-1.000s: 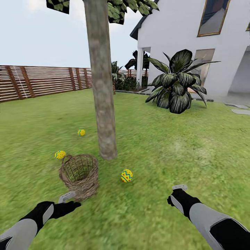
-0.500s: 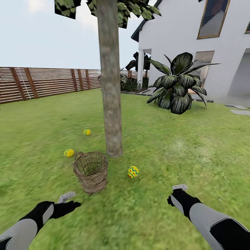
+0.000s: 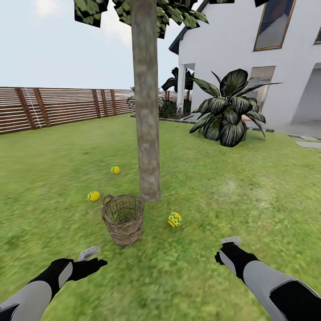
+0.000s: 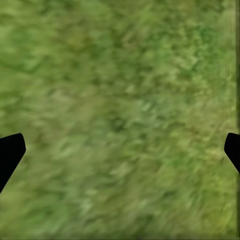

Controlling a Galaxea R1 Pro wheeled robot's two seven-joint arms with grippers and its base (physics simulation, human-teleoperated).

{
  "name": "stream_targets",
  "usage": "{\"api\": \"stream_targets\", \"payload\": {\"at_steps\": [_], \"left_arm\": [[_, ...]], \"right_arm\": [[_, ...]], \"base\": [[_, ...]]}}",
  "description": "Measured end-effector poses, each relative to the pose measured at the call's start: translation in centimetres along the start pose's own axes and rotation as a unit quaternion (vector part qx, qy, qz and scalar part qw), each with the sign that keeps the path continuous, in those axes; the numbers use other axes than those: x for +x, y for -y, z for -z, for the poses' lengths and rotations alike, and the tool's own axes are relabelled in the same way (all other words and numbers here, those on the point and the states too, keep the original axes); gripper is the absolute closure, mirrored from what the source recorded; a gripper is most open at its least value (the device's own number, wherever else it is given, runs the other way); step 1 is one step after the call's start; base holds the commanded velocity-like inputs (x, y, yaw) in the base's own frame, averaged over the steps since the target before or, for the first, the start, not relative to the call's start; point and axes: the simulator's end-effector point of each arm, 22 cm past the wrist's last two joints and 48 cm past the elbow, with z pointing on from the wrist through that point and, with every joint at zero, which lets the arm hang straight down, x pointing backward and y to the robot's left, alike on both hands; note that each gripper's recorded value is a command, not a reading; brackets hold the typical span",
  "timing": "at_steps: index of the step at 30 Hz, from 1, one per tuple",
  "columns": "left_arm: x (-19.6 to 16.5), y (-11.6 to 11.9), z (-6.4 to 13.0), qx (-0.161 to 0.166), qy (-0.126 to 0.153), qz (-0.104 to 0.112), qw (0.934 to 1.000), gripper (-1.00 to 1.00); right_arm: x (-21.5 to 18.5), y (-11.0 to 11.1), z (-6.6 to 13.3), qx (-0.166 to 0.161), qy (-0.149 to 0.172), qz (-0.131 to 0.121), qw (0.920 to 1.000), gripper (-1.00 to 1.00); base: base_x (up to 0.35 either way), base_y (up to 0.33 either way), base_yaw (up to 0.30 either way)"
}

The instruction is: Take the three Easter eggs out of the wicker basket on the lawn in the garden, then place them on the lawn next to a single tree (choose any tree) so that all three eggs are next to the same tree and none are left in the basket.

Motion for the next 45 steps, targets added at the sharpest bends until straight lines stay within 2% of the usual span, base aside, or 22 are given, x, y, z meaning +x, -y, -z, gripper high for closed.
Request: {"api": "stream_targets", "payload": {"at_steps": [4,12,14,16,19,21,27,31,33,35,38,41,45], "left_arm": [[-0.1,0.9,0.4,0.004,-0.003,-0.001,1.0,-1.0],[1.9,1.5,1.0,0.005,-0.031,0.006,0.9995,-1.0],[2.3,1.6,1.2,0.005,-0.037,0.008,0.9993,-1.0],[2.9,1.5,1.3,0.0,-0.044,0.01,0.999,-1.0],[4.5,0.5,1.5,-0.023,-0.061,0.015,0.9978,-1.0],[5.6,0.1,1.6,-0.036,-0.067,0.016,0.9969,-1.0],[9.9,1.6,1.6,-0.033,-0.097,0.017,0.9946,-1.0],[14.0,-0.1,2.3,-0.056,-0.122,0.023,0.9907,-1.0],[15.9,-1.2,2.9,-0.075,-0.135,0.025,0.9877,-1.0],[17.1,-1.8,3.4,-0.083,-0.143,0.027,0.9859,-1.0],[20.7,-3.3,4.4,-0.097,-0.161,0.03,0.9817,-1.0],[21.1,-4.0,5.0,-0.106,-0.148,0.026,0.9829,-1.0],[21.5,-7.2,6.5,-0.166,-0.143,0.022,0.9755,-1.0]], "right_arm": [[-0.4,0.2,0.6,0.0,0.0,0.0,1.0,-1.0],[-1.2,0.5,1.9,-0.003,0.0,-0.002,1.0,-1.0],[-1.6,0.3,2.3,-0.007,0.002,-0.003,1.0,-1.0],[-1.8,-1.2,2.8,-0.025,0.002,-0.002,0.9997,-1.0],[0.5,-2.0,2.6,-0.039,-0.016,0.0,0.9991,-1.0],[1.7,-2.1,2.2,-0.046,-0.008,-0.003,0.9989,-1.0],[4.1,-1.4,2.4,-0.044,-0.02,-0.003,0.9988,-1.0],[7.9,-2.0,2.5,-0.048,-0.045,0.005,0.9978,-1.0],[9.9,-2.0,2.6,-0.048,-0.059,0.009,0.9971,-1.0],[11.1,-1.9,2.8,-0.048,-0.067,0.012,0.9966,-1.0],[14.8,-1.8,3.0,-0.049,-0.089,0.019,0.9946,-1.0],[16.2,-2.3,3.5,-0.062,-0.099,0.021,0.993,-1.0],[18.6,-2.7,4.1,-0.081,-0.115,0.024,0.9898,-1.0]], "base": [[0.0,0.0,0.0],[0.0,0.0,0.0],[0.0,0.0,0.0],[0.0,0.0,0.0],[0.0,0.0,0.0],[0.0,0.0,0.0],[0.0,0.0,0.0],[0.0,0.0,0.0],[0.0,0.0,0.0],[0.0,0.0,0.0],[0.0,0.0,0.0],[0.0,0.0,0.0],[0.0,0.0,0.0]]}}
